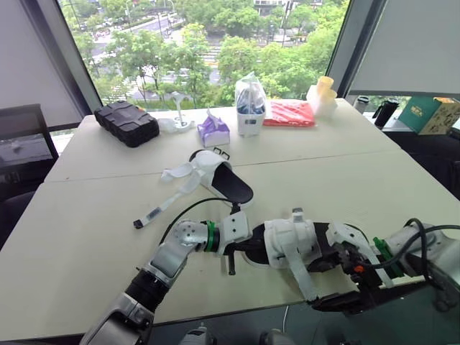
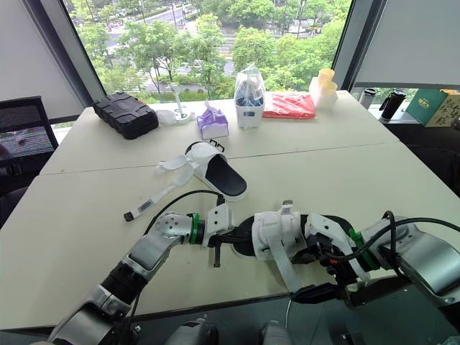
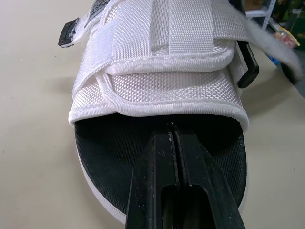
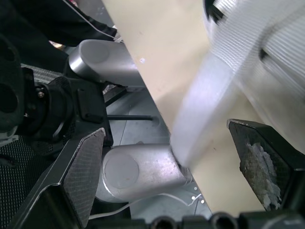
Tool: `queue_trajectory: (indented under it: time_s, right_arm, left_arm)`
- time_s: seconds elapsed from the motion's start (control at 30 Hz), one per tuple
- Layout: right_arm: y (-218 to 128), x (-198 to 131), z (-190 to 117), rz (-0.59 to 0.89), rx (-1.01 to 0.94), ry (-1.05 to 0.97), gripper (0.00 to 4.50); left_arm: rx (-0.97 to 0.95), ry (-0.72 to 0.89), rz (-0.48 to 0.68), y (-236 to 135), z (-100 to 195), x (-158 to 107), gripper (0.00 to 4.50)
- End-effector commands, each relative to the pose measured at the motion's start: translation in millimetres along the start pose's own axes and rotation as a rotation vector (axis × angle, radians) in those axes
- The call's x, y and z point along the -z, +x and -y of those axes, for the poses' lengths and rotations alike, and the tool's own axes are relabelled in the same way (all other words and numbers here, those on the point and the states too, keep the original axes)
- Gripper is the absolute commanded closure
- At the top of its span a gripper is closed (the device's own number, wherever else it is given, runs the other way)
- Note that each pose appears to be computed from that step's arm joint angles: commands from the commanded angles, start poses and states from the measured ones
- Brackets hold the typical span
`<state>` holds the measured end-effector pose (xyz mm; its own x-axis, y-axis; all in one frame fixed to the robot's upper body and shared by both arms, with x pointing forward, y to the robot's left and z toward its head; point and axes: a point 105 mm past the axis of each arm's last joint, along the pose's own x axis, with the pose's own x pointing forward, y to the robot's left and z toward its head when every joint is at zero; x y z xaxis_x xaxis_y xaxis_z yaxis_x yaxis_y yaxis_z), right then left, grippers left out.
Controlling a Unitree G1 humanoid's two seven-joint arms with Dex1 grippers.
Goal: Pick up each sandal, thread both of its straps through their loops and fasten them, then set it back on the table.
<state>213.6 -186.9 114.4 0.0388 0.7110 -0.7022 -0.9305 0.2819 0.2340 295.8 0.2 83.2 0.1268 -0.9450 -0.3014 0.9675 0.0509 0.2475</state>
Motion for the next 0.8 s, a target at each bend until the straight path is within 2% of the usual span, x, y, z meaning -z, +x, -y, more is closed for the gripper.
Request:
queue_trajectory:
  time_s: [0.03, 0.4, 0.5, 0.73, 0.8]
  right_arm:
    - [-3.7, 1.2, 1.3, -0.010, 0.012, 0.025, 0.04]
    - [17.2, -13.9, -3.0, 0.100, -0.078, 0.170, 0.04]
    - [23.0, -20.0, -0.2, 0.126, -0.082, 0.190, 0.84]
    - [29.3, -18.6, -1.3, 0.104, -0.088, 0.187, 4.45]
    - [29.5, -16.4, -2.3, 0.090, -0.091, 0.180, 4.45]
  left_arm:
    - [0.025, -0.028, -0.056, 0.9, 7.0, 14.2, 4.50]
    - [0.026, -0.026, -0.060, 0.5, 6.7, 14.1, 4.50]
    - [0.025, -0.027, -0.062, -0.1, 6.8, 14.5, 4.50]
    - [0.023, -0.027, -0.065, -0.3, 6.1, 14.5, 4.50]
    - [0.024, -0.025, -0.064, 0.0, 5.9, 14.3, 4.50]
